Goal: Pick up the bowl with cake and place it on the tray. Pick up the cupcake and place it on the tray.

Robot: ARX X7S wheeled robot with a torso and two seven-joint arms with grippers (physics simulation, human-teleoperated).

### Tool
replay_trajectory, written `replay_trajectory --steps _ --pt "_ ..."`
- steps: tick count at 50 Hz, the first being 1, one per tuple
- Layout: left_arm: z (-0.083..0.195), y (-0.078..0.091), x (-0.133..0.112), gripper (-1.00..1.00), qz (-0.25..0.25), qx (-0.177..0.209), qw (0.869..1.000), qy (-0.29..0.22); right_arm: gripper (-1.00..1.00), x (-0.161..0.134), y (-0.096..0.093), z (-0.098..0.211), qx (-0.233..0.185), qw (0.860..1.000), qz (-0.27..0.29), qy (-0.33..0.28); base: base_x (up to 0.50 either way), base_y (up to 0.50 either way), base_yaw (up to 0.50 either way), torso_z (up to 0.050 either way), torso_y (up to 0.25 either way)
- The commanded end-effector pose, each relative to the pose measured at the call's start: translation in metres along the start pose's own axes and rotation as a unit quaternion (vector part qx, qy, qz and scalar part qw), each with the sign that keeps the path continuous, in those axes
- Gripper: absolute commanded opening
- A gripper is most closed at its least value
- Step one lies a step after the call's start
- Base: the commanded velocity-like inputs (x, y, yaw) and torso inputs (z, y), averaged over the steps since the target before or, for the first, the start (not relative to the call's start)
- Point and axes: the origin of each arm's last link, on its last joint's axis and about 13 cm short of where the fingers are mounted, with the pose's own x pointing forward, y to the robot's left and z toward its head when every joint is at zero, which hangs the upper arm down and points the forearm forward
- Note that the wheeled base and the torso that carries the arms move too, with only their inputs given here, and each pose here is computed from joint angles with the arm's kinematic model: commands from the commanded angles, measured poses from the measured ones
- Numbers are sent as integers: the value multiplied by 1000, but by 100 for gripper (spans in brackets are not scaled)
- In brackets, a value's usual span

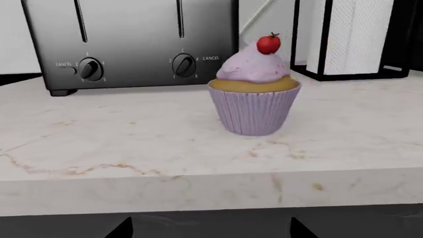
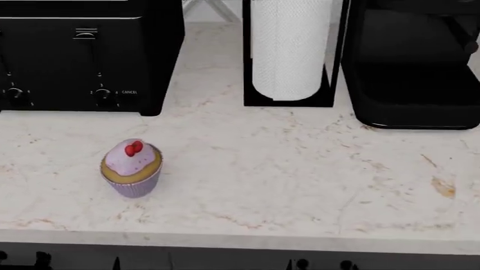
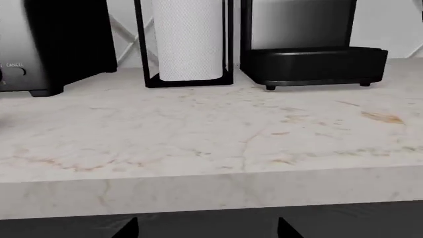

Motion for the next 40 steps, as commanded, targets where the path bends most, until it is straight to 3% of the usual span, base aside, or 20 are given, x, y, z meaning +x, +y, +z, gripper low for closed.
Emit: replay_trajectory --steps 1,18,40 --pt "0 0 0 100 0 0 1000 -1 100 0 0 0 1 1000 -1 -1 0 -500 0 0 0" --pt "0 0 -1 100 0 1 1000 -2 100 -1 0 1 0 1000 -1 -3 0 -484 0 0 0" --pt "0 -1 -1 100 -1 1 1000 0 100 -1 0 0 -7 1000 1 -4 0 0 0 0 0"
